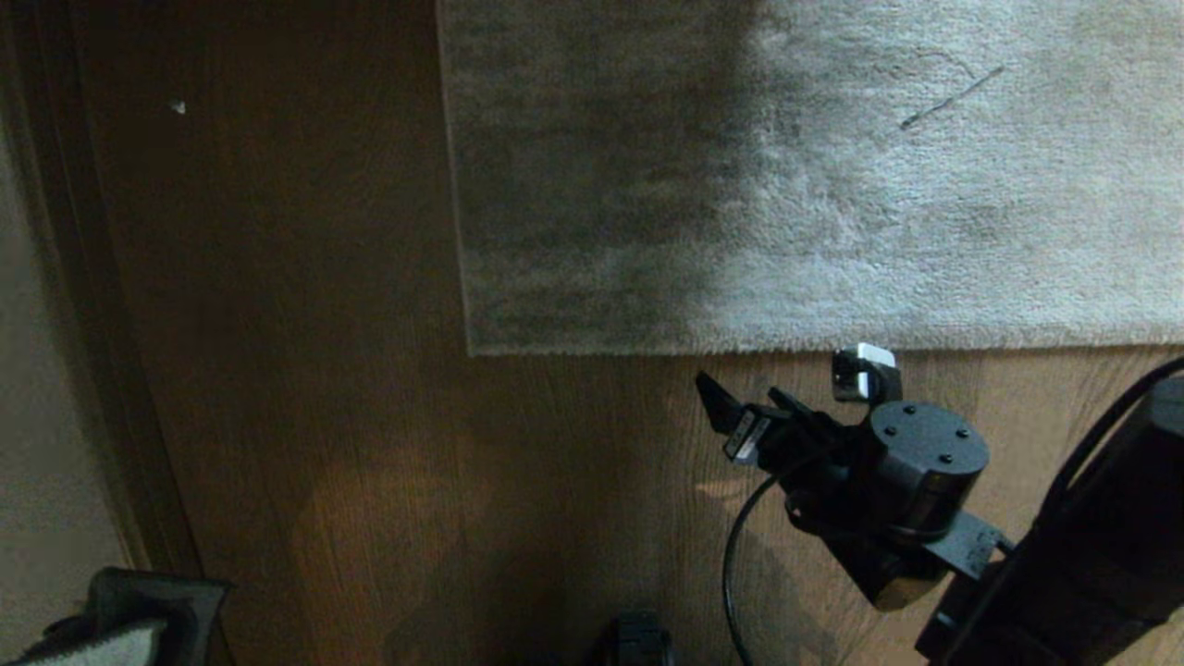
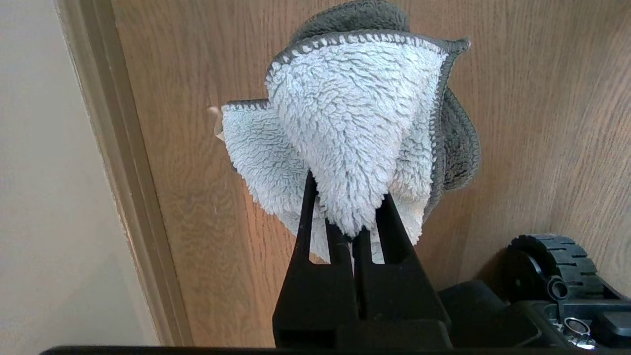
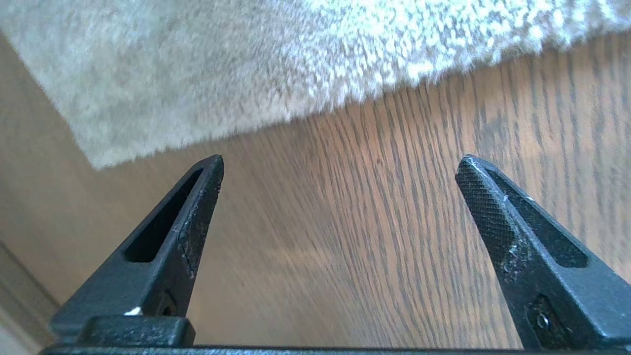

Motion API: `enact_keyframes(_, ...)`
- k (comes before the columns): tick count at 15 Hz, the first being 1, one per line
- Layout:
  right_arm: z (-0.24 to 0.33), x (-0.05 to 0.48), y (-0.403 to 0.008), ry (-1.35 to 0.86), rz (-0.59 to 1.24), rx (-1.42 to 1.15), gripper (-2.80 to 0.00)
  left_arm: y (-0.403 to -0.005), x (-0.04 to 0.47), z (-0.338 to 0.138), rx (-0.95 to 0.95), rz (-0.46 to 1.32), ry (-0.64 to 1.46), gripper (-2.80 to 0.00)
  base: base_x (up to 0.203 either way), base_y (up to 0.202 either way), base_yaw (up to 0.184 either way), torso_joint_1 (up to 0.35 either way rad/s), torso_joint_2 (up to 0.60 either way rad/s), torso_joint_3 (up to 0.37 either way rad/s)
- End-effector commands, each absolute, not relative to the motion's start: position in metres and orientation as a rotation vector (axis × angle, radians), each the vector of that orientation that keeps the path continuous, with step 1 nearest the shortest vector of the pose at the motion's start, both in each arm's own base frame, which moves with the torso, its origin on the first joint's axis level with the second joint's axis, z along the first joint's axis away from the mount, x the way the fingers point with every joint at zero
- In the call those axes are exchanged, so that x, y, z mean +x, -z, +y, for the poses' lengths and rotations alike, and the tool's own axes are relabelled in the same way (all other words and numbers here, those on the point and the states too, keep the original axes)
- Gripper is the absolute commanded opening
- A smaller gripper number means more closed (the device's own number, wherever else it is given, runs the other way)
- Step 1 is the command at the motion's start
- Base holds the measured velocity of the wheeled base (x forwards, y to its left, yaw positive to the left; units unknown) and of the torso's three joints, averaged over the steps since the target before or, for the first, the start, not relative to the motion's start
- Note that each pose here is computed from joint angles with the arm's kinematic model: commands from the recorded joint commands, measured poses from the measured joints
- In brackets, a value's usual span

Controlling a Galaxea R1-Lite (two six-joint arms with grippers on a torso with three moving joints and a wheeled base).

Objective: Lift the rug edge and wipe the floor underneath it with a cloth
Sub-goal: Lift up the carpet

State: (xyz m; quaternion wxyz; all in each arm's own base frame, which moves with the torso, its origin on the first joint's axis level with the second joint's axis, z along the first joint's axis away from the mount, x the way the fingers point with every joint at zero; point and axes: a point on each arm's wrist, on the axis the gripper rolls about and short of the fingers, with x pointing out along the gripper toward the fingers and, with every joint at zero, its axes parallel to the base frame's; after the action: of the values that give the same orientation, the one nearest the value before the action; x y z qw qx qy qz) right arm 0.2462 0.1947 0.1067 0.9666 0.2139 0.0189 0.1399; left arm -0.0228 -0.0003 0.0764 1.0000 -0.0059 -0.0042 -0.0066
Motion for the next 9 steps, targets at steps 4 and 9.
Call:
enact_keyframes(4,0.212,0.266,-0.111,-0.296,-0.043,0.49,0.0,-0.076,-0.023,0.0,-0.012,-0.009,0.012,-2.8,0.0,0.0,0.0,0.0,0.0,0.0)
enact_keyframes(9,0.231,0.282,-0.121,-0.324,-0.109,0.531,0.0,-0.076,-0.023,0.0,-0.012,-0.009,0.012,-2.8,0.0,0.0,0.0,0.0,0.0,0.0)
